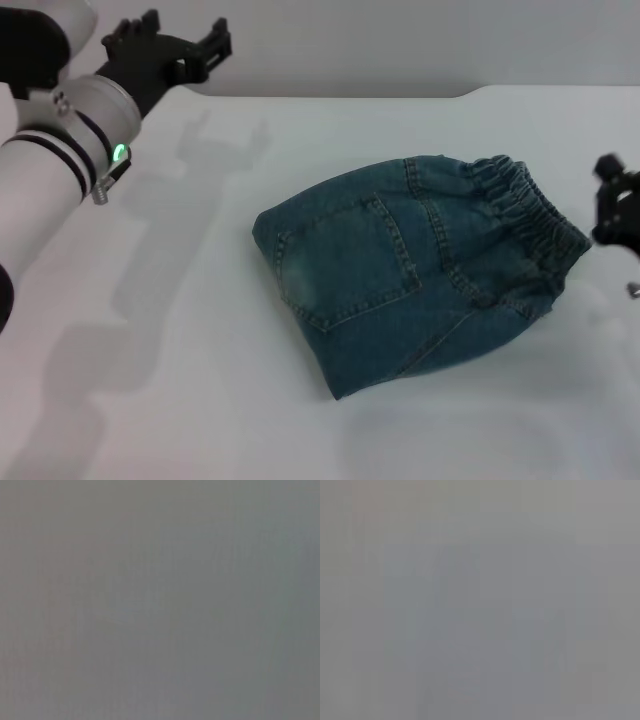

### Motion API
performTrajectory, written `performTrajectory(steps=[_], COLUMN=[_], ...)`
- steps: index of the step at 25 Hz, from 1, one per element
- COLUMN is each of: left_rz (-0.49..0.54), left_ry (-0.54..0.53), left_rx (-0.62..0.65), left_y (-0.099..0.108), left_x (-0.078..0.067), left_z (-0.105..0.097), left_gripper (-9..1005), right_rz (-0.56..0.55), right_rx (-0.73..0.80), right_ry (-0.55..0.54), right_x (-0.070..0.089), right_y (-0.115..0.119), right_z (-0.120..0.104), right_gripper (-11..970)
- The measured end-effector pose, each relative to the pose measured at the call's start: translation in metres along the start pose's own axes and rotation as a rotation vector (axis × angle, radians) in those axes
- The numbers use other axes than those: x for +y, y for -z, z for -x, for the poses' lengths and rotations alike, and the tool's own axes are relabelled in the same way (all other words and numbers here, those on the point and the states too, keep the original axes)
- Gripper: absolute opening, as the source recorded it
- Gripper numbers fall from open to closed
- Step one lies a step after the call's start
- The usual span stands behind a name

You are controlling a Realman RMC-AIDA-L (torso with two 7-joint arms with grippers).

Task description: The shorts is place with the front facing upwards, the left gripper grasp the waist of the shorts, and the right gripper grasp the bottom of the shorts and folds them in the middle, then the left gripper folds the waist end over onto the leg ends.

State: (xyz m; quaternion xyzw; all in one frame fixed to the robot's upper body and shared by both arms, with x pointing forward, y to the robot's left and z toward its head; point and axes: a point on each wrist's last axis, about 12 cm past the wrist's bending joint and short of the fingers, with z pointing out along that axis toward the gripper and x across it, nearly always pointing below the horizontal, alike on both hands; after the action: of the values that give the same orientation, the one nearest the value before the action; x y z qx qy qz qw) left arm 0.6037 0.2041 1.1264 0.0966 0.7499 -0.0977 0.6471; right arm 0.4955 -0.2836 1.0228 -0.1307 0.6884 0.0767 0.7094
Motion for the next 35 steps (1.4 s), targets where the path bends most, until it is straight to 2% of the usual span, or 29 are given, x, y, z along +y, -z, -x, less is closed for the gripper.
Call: performTrajectory(steps=[3, 4, 5, 8, 9, 10, 11, 12, 13, 16, 17, 19, 23, 27, 35], left_rz=[0.010, 0.034, 0.044, 0.044, 0.054, 0.054, 0.051, 0.051, 0.032, 0.032, 0.015, 0.012, 0.010, 0.007, -0.013], left_ry=[0.000, -0.030, -0.057, -0.057, -0.081, -0.081, -0.085, -0.085, -0.103, -0.103, -0.114, -0.090, -0.027, -0.027, -0.049], left_rx=[-0.013, -0.099, -0.146, -0.146, -0.203, -0.203, -0.221, -0.221, -0.217, -0.217, -0.195, -0.163, -0.148, -0.153, -0.160], left_y=[0.002, 0.009, 0.013, 0.013, 0.021, 0.021, 0.033, 0.033, 0.038, 0.038, 0.045, 0.046, 0.045, 0.045, 0.042], left_x=[0.002, 0.003, 0.003, 0.003, 0.003, 0.003, 0.001, 0.001, -0.001, -0.001, -0.002, 0.003, 0.010, 0.010, 0.006], left_z=[-0.002, -0.006, -0.011, -0.011, -0.019, -0.019, -0.044, -0.044, -0.057, -0.057, -0.073, -0.085, -0.091, -0.090, -0.089], left_gripper=[834, 834, 834, 834, 834, 834, 834, 834, 834, 834, 834, 834, 834, 834, 834], right_rz=[-0.132, -0.174, -0.231, -0.359, -0.403, -0.439, -0.500, -0.500, -0.525, -0.580, -0.590, -0.592, -0.561, -0.550, -0.527], right_rx=[-0.096, -0.114, -0.134, -0.216, -0.251, -0.277, -0.313, -0.313, -0.324, -0.319, -0.306, -0.283, -0.239, -0.230, -0.224], right_ry=[0.086, 0.089, 0.085, 0.014, 0.001, -0.003, 0.004, 0.004, 0.012, 0.011, -0.001, -0.017, -0.023, -0.034, -0.025], right_x=[-0.009, -0.014, -0.020, -0.033, -0.036, -0.038, -0.042, -0.042, -0.042, -0.044, -0.044, -0.042, -0.038, -0.036, -0.032], right_y=[0.010, 0.014, 0.021, 0.048, 0.061, 0.072, 0.092, 0.092, 0.101, 0.123, 0.129, 0.136, 0.139, 0.138, 0.136], right_z=[0.009, 0.011, 0.012, 0.016, 0.017, 0.018, 0.018, 0.018, 0.017, 0.012, 0.008, 0.003, -0.004, -0.005, -0.006], right_gripper=[86, 91, 96, 112, 118, 123, 128, 134, 139, 155, 189, 257, 403, 578, 613])
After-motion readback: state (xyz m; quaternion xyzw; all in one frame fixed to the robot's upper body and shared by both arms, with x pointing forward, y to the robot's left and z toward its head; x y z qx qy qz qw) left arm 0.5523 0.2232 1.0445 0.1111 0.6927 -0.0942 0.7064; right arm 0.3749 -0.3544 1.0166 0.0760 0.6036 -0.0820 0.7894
